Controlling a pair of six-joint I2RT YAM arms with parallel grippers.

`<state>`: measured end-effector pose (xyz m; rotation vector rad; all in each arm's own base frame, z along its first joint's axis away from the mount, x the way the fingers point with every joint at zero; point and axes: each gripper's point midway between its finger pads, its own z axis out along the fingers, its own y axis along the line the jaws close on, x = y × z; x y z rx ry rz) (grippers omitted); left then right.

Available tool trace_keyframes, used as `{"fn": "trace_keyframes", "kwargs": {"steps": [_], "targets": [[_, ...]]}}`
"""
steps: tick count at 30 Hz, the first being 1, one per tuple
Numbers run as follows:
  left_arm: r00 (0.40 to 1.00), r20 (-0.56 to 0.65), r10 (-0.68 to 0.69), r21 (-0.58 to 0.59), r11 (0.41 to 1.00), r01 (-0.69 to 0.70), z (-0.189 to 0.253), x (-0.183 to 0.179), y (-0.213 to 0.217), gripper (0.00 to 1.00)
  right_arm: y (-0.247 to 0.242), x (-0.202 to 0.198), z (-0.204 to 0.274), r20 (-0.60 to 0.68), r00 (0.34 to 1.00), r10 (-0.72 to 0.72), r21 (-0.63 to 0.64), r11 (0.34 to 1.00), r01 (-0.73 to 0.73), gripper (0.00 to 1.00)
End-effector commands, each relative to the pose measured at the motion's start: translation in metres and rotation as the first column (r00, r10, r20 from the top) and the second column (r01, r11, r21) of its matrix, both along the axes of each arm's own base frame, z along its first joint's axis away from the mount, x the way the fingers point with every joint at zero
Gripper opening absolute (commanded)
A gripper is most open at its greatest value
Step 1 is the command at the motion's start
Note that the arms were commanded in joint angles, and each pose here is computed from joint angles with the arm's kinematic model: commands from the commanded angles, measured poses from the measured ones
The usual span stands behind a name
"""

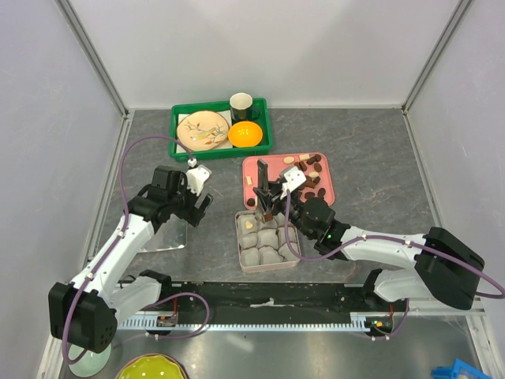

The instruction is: Pack the chocolate

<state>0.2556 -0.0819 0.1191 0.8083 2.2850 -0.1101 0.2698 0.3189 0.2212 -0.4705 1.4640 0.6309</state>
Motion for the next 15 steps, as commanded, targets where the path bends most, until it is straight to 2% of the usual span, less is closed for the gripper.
{"fn": "trace_keyframes", "kwargs": {"steps": [1, 11, 15], "targets": [[1.0, 0.023, -0.02, 0.0, 1.0, 0.02, 0.004, 0.001, 0.0, 0.95, 0.001, 0.0, 0.025, 0.056, 0.998, -0.008, 0.066, 0.998, 0.004, 0.45], [1.0, 0.023, -0.02, -0.004, 1.0, 0.02, 0.006, -0.001, 0.0, 0.95, -0.001, -0.004, 0.033, 0.06, 0.998, 0.005, 0.084, 0.996, -0.01, 0.52], [0.999, 0.025, -0.021, -0.008, 1.0, 0.021, 0.007, -0.003, -0.001, 0.95, -0.001, -0.004, 0.037, 0.066, 0.998, 0.0, 0.095, 0.995, -0.006, 0.47]]}}
